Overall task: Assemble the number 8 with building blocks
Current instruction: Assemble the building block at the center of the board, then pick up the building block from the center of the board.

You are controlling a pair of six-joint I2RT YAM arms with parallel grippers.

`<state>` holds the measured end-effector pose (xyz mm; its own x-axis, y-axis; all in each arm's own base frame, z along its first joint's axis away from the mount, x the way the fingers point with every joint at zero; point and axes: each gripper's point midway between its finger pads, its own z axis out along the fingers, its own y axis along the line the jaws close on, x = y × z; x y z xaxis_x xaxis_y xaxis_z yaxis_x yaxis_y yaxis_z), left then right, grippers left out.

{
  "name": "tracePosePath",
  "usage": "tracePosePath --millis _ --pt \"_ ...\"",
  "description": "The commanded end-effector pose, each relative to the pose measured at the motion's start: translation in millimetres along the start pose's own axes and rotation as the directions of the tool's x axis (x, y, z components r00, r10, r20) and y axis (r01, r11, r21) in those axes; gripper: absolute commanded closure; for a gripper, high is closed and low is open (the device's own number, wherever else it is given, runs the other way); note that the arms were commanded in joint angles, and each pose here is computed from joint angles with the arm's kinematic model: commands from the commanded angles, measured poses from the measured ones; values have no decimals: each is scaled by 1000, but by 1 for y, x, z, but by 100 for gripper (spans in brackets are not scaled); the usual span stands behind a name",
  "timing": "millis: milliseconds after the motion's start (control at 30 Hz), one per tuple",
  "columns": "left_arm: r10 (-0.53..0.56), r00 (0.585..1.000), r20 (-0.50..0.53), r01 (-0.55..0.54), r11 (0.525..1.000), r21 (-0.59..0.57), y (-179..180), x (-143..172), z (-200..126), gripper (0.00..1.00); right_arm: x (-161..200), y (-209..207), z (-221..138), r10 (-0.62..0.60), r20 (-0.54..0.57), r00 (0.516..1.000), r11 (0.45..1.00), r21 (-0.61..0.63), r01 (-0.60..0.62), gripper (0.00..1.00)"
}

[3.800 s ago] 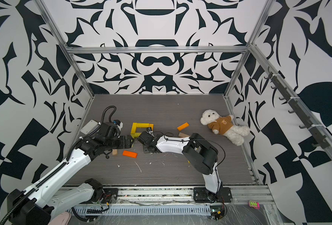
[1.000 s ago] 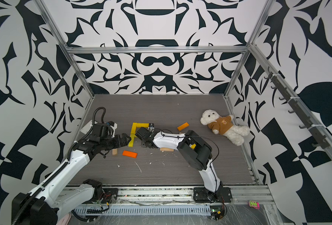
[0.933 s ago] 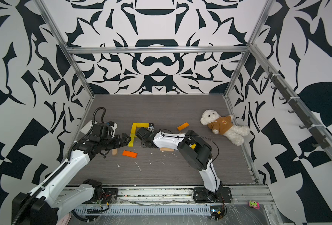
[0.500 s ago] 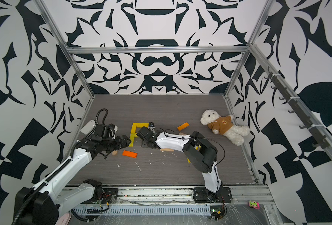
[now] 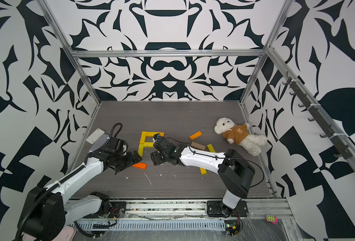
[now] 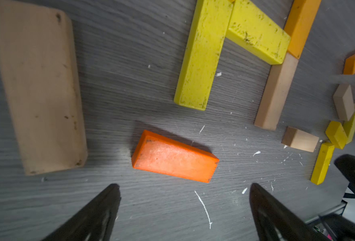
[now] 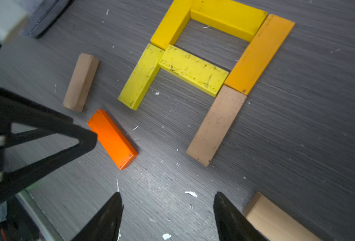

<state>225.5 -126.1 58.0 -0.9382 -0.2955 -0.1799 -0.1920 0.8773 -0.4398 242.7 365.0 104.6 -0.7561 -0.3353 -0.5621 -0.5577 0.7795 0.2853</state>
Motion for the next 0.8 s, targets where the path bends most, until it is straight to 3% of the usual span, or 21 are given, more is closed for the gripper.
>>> tracePosePath --millis 0,367,767 --pt "-11 1000 -28 12 1000 7 -2 1 8 1 0 21 -7 -153 18 988 983 -104 154 32" --pt "-16 1000 -16 15 999 -34 3 -8 14 1 16 49 26 -334 -33 942 931 -167 324 40" --pt "-196 979 50 195 980 32 26 -38 1 1 7 66 60 -435 -53 899 895 -131 426 46"
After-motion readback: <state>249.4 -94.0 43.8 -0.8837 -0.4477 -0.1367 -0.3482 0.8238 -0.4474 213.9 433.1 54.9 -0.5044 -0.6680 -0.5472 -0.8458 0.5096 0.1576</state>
